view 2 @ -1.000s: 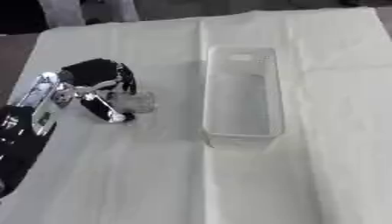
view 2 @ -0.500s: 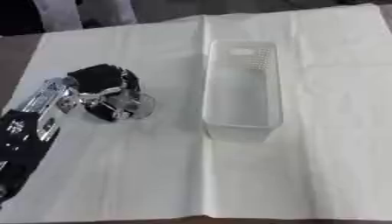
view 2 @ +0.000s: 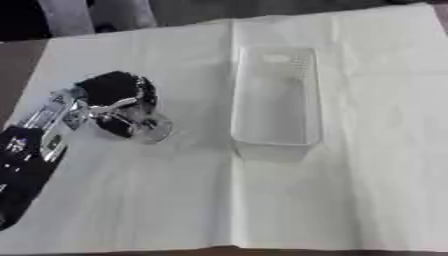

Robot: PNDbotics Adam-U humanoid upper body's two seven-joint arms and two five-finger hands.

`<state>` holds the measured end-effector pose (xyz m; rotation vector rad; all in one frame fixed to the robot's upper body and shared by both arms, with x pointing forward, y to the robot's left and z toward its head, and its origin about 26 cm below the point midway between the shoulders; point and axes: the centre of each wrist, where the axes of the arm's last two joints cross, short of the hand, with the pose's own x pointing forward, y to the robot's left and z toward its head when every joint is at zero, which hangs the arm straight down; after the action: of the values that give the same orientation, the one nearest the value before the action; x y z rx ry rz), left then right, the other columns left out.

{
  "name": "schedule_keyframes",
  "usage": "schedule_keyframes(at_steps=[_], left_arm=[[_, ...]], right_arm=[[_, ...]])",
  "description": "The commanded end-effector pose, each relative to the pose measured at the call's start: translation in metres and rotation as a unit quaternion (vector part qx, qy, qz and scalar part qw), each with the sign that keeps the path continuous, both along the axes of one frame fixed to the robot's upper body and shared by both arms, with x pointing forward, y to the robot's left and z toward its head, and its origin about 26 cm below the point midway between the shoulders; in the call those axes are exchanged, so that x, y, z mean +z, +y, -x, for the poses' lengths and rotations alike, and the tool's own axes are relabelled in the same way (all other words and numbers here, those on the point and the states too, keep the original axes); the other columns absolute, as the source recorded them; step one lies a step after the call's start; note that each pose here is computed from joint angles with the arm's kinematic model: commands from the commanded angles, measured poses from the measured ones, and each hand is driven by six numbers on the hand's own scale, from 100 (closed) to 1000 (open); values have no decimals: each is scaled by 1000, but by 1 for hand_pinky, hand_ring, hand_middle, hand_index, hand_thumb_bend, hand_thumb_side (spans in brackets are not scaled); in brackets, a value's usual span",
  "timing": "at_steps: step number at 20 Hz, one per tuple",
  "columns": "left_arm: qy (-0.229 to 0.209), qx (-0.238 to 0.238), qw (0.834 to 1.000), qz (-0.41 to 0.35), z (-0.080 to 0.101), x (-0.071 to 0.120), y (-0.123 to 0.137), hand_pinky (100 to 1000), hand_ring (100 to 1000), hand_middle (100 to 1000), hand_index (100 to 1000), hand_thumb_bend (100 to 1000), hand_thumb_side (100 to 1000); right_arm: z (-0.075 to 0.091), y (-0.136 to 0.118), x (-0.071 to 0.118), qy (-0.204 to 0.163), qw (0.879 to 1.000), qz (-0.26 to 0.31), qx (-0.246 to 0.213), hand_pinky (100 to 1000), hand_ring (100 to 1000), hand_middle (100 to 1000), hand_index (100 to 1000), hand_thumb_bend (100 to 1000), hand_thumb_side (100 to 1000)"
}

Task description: Pick up objects on the table and place them in the box.

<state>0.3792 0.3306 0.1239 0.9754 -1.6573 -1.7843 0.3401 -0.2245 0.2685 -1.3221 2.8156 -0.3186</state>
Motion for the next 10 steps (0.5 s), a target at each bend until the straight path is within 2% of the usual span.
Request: schedule_keyframes(at_steps=[1, 5, 10], left_arm=[[-34, 4, 999, 5, 1, 22, 12, 100, 184, 303, 472, 100, 244], [-45, -10, 997, 58, 3, 28, 16, 100, 115, 247, 441, 100, 249], [-24, -40, 987, 152, 6, 46, 20, 100, 100, 229, 425, 100, 299]], right_arm=[[1, 0, 3, -229, 971, 4, -71, 765, 848, 916, 903, 100, 875], [1, 0, 3, -228, 971, 2, -72, 760, 844, 915, 903, 100, 875], [1, 0, 1, -225, 972, 2, -74, 758, 842, 914, 903, 100, 874]])
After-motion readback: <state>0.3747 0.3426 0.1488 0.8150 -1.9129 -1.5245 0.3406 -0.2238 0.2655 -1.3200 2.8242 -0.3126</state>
